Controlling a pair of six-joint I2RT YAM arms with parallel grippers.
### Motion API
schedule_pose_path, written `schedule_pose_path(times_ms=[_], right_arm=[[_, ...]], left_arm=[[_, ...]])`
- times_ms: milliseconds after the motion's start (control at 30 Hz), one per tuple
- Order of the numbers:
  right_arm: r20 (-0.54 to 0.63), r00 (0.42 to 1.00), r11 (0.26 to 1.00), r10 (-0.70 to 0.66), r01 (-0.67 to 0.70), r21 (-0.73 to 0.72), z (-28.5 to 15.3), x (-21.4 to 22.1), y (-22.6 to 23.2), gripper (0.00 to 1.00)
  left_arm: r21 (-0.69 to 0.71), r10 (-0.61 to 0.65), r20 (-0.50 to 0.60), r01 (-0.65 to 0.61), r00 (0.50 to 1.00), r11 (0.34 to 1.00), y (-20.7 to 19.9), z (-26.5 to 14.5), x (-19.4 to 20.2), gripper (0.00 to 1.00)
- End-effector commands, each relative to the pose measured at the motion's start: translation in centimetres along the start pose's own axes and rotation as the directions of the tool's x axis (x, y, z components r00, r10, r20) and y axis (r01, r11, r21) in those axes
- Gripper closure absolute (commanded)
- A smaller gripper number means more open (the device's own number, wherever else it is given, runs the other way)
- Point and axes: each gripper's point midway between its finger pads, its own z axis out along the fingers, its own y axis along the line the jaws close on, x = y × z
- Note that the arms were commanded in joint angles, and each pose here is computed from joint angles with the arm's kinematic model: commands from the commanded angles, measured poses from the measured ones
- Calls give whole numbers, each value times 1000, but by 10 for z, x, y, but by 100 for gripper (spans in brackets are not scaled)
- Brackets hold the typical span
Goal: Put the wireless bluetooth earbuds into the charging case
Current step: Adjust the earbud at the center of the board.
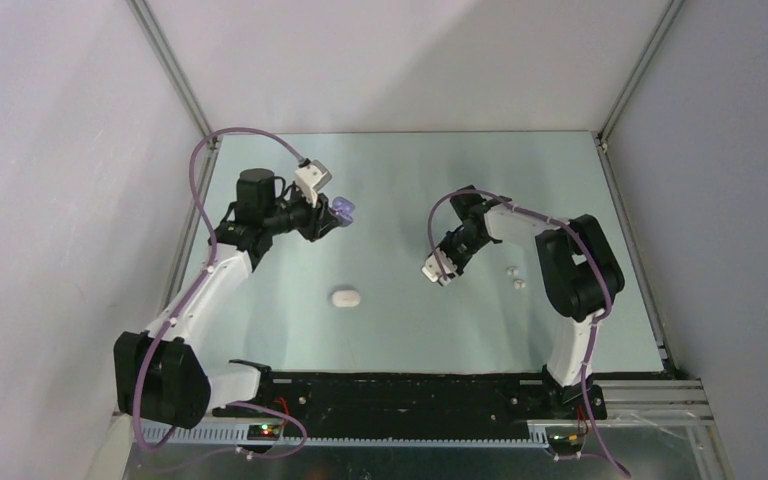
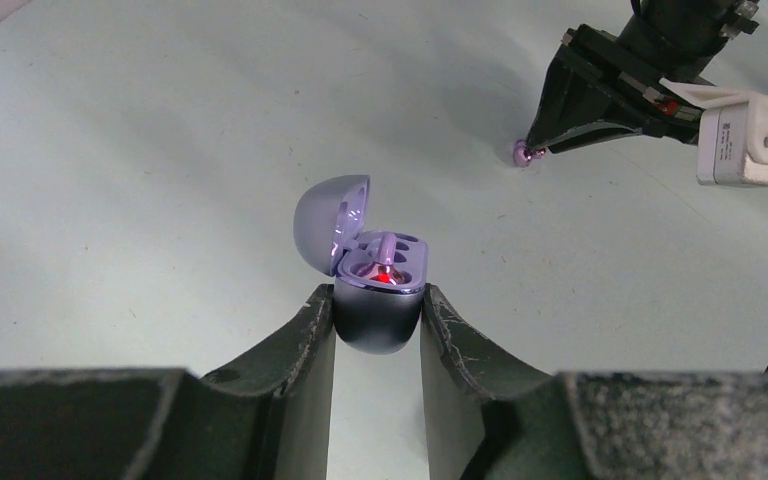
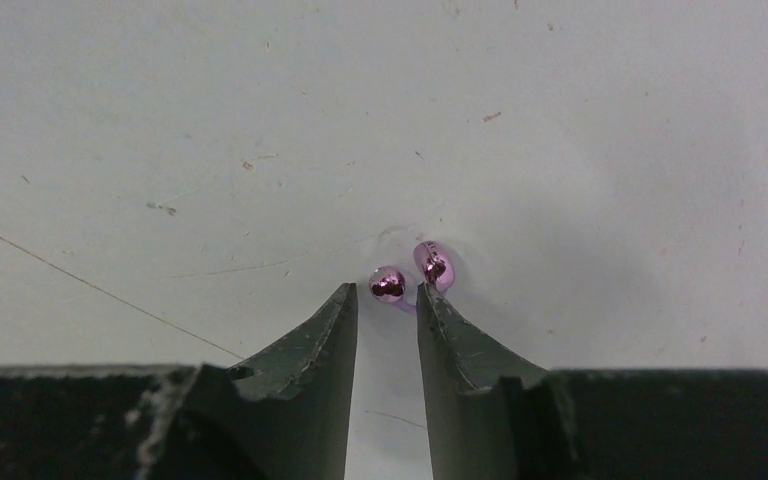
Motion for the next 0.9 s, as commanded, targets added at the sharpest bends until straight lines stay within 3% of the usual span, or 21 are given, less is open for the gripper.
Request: schedule_pose_path(times_ms=[0, 233, 367, 567, 667, 867], right_arm=[[51, 998, 1000, -22, 22, 1, 1, -16, -10, 70], [70, 994, 996, 85, -84, -7, 10, -28, -18, 78], [81, 972, 974, 222, -224, 16, 13, -32, -33, 82], [152, 870, 877, 468, -479, 41, -13, -43, -64, 83], [163, 847, 850, 506, -522, 72, -29, -40, -65, 80], [31, 837, 825, 546, -544, 153, -38, 10, -48, 68]], left_arm=[[-25, 29, 48, -28, 998, 999, 6, -2, -12, 100], [-21, 22, 49, -21, 999, 1000, 7, -1, -13, 100], [-18, 20, 50, -19, 999, 1000, 6, -1, -13, 100], [-17, 24, 52, -23, 998, 1000, 5, -3, -15, 100], [-18, 28, 53, -27, 998, 999, 5, -4, -15, 100], [-16, 22, 69, -21, 997, 1000, 4, -4, -17, 100]])
